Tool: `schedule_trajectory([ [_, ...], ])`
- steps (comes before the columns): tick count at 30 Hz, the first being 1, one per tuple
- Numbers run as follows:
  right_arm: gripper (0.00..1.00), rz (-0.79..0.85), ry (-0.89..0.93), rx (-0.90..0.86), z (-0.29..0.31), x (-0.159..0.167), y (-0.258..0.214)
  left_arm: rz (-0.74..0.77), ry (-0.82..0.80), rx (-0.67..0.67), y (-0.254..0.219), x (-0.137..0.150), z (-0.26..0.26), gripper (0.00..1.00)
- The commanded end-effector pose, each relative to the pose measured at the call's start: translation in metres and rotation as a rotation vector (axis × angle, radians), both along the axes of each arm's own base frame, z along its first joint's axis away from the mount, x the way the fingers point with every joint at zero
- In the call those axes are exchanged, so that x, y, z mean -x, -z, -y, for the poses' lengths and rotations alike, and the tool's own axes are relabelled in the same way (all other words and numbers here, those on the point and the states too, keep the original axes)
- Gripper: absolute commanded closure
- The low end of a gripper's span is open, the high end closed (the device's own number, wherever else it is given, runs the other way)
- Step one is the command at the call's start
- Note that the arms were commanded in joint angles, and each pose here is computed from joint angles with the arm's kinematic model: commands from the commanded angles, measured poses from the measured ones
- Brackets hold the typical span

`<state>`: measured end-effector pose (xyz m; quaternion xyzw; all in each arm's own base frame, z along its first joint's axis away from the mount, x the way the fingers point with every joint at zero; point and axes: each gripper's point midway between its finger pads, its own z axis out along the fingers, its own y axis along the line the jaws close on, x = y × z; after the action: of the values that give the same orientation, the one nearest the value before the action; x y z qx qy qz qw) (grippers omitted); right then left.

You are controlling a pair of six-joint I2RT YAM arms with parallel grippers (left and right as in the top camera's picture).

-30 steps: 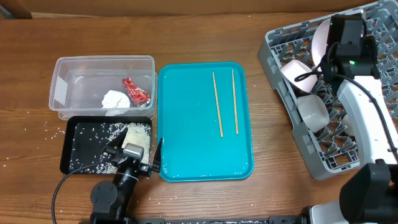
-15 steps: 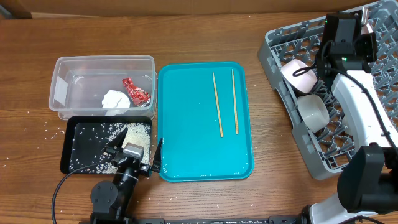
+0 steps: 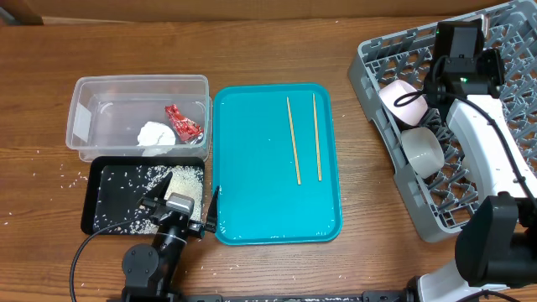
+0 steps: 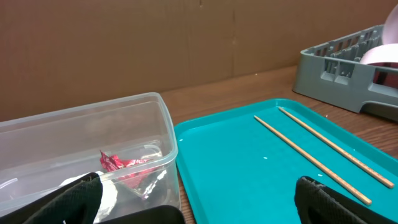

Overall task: Sort waste into correct bins and load items into the dishwasher
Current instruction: 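Lower the white plate upright into the rack and open the right gripper, then move the right gripper back over the chopsticks on the teal tray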

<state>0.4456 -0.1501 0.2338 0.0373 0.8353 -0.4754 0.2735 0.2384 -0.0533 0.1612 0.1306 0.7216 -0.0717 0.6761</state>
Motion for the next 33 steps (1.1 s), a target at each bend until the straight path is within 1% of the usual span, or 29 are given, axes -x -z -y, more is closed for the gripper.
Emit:
schedule_trajectory([
  [1, 0.84, 0.036, -0.017, 0.025, -0.019, -0.003, -0.012, 0.011, 0.008, -0.020, 0.000, 0.001, 0.001, 0.00],
  [3, 0.82, 0.044, -0.058, 0.024, -0.037, -0.007, -0.015, 0.010, 0.008, -0.020, 0.000, 0.001, 0.001, 0.00],
  [4, 0.76, 0.042, -0.086, 0.023, -0.050, -0.010, -0.015, 0.011, 0.008, -0.020, 0.000, 0.001, 0.001, 0.00],
  [5, 0.66, 0.037, -0.104, 0.023, -0.058, -0.011, -0.014, 0.011, 0.008, -0.020, 0.000, 0.001, 0.001, 0.00],
  [6, 0.63, 0.029, -0.116, 0.023, -0.063, -0.011, -0.013, 0.011, 0.008, -0.020, 0.000, 0.001, 0.001, 0.00],
  [9, 0.56, 0.025, -0.132, 0.038, -0.079, -0.010, -0.014, 0.011, 0.008, -0.020, 0.000, 0.001, 0.001, 0.00],
  [11, 0.56, 0.065, -0.102, 0.057, -0.086, -0.007, -0.020, 0.011, 0.008, -0.020, 0.000, 0.001, 0.001, 0.00],
  [12, 0.51, 0.088, -0.103, 0.056, -0.094, -0.006, -0.023, 0.011, 0.008, -0.020, 0.000, 0.001, 0.001, 0.00],
  [13, 0.48, 0.090, -0.108, 0.055, -0.097, -0.006, -0.024, 0.011, 0.008, -0.020, 0.000, 0.001, 0.001, 0.00],
  [19, 0.46, 0.062, -0.189, 0.053, -0.133, -0.003, -0.021, 0.011, 0.008, -0.020, 0.000, 0.001, 0.001, 0.00],
  [21, 0.46, 0.123, -0.205, 0.010, -0.151, -0.001, -0.025, 0.010, 0.009, -0.020, 0.000, 0.001, 0.001, 0.00],
  [22, 0.44, 0.158, -0.213, -0.023, -0.160, 0.001, -0.026, 0.011, 0.008, -0.020, 0.000, 0.001, 0.001, 0.00],
  [23, 0.43, 0.179, -0.274, -0.119, -0.183, 0.002, -0.023, 0.011, 0.008, -0.020, 0.000, 0.001, 0.001, 0.00],
  [25, 0.42, 0.156, -0.393, -0.281, -0.218, 0.005, -0.012, 0.011, 0.008, -0.020, 0.000, 0.001, 0.001, 0.00],
  [26, 0.41, 0.136, -0.466, -0.443, -0.247, 0.012, -0.002, 0.010, 0.008, -0.020, 0.000, 0.001, 0.001, 0.00],
  [27, 0.41, 0.117, -0.496, -0.546, -0.264, 0.018, 0.005, 0.011, 0.008, -0.020, 0.000, 0.001, 0.001, 0.00],
  [28, 0.43, 0.055, -0.532, -0.743, -0.294, 0.033, 0.020, 0.011, 0.008, -0.020, 0.000, 0.001, 0.001, 0.00],
  [29, 0.46, -0.001, -0.537, -0.890, -0.315, 0.045, 0.031, 0.010, 0.008, -0.020, 0.000, 0.001, 0.001, 0.00],
  [30, 0.48, -0.038, -0.531, -0.974, -0.326, 0.053, 0.038, 0.010, 0.008, -0.020, 0.000, 0.001, 0.001, 0.00],
  [31, 0.53, -0.122, -0.517, -1.127, -0.347, 0.070, 0.049, 0.010, 0.008, -0.020, 0.000, 0.001, 0.001, 0.00],
  [32, 0.53, -0.162, -0.506, -1.183, -0.355, 0.077, 0.055, 0.011, 0.008, -0.020, 0.000, 0.001, 0.001, 0.00],
  [33, 0.53, -0.264, -0.481, -1.301, -0.372, 0.092, 0.070, 0.011, 0.009, -0.020, 0.000, 0.001, 0.001, 0.00],
])
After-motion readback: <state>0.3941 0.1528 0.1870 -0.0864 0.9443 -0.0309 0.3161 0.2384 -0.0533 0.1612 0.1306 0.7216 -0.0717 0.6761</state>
